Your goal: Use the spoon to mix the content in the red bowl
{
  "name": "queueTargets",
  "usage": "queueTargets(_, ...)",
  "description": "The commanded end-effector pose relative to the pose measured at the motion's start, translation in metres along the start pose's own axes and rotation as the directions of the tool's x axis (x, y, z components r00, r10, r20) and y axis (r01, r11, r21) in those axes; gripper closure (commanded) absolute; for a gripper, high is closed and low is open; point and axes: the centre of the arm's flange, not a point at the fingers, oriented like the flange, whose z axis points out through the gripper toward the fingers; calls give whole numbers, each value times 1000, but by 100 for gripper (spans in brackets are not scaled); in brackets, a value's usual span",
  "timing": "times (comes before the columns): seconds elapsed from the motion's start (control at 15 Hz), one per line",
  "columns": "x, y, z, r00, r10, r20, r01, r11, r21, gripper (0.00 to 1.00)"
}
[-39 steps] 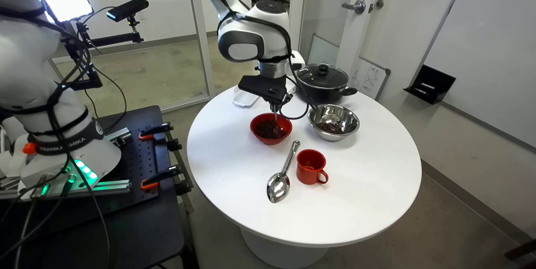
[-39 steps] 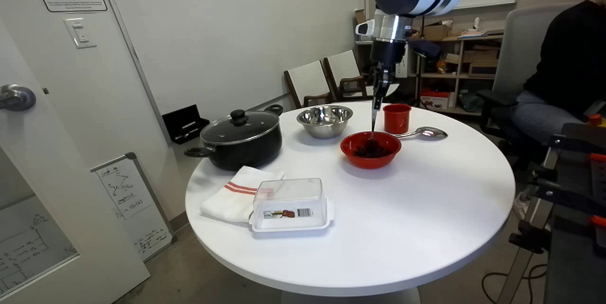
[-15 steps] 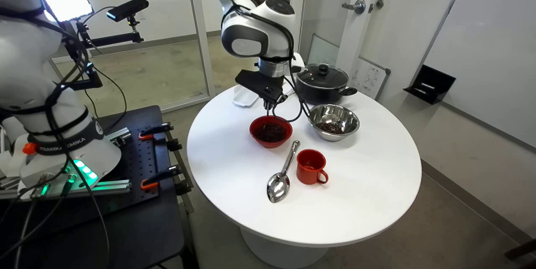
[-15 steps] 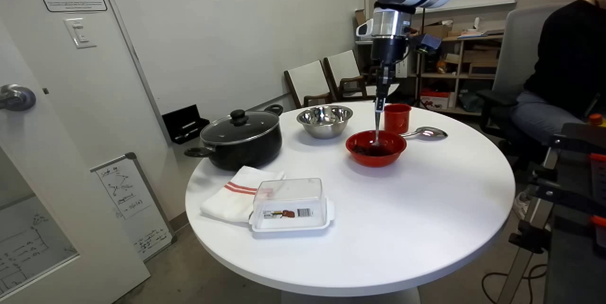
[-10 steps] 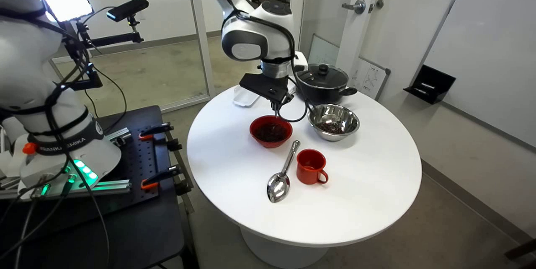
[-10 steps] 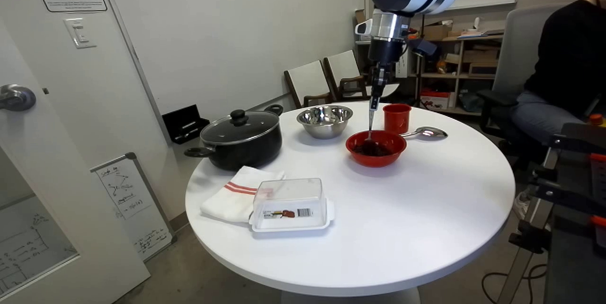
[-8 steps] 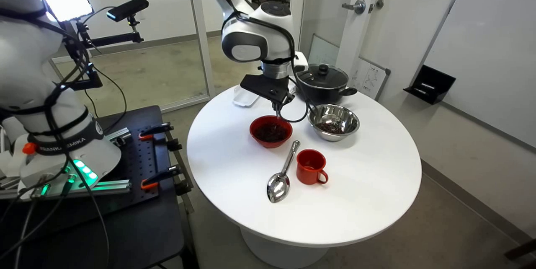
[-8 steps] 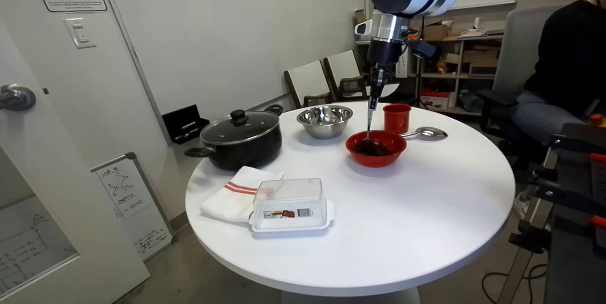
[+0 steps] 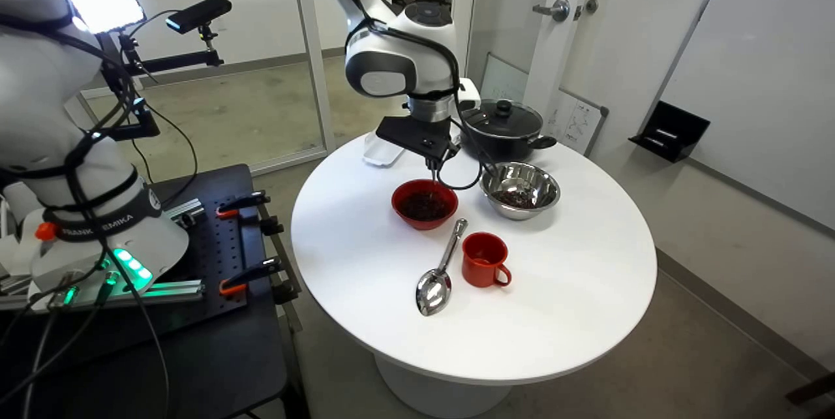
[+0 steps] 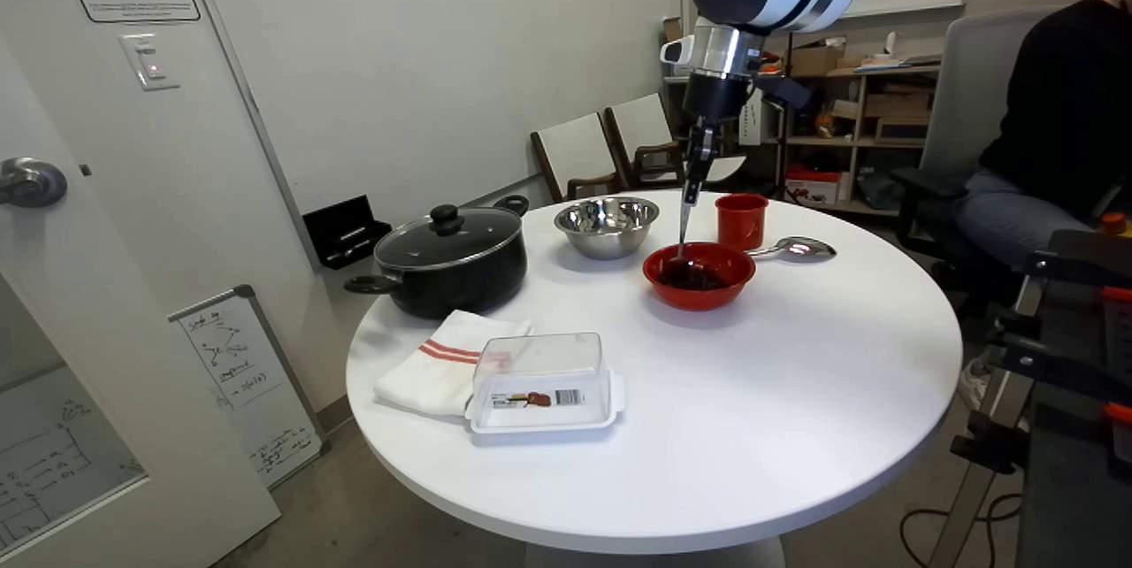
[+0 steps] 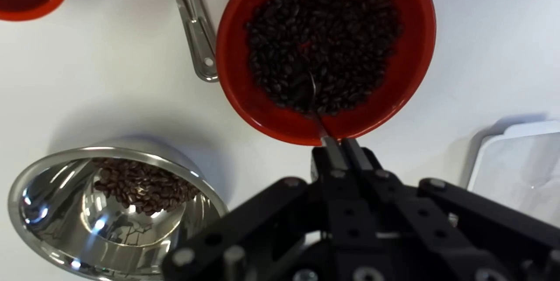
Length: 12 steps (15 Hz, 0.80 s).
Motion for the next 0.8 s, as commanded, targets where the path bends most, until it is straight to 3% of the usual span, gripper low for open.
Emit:
queueTargets(0.0, 1, 4, -1, 1000, -1, 17, -1, 992, 126, 99)
queueTargets(0.33, 0, 6, -2, 999, 14, 48, -24, 975, 220, 99)
queueTargets(0.73, -3, 13, -2, 999, -12, 33, 11, 999, 50, 99)
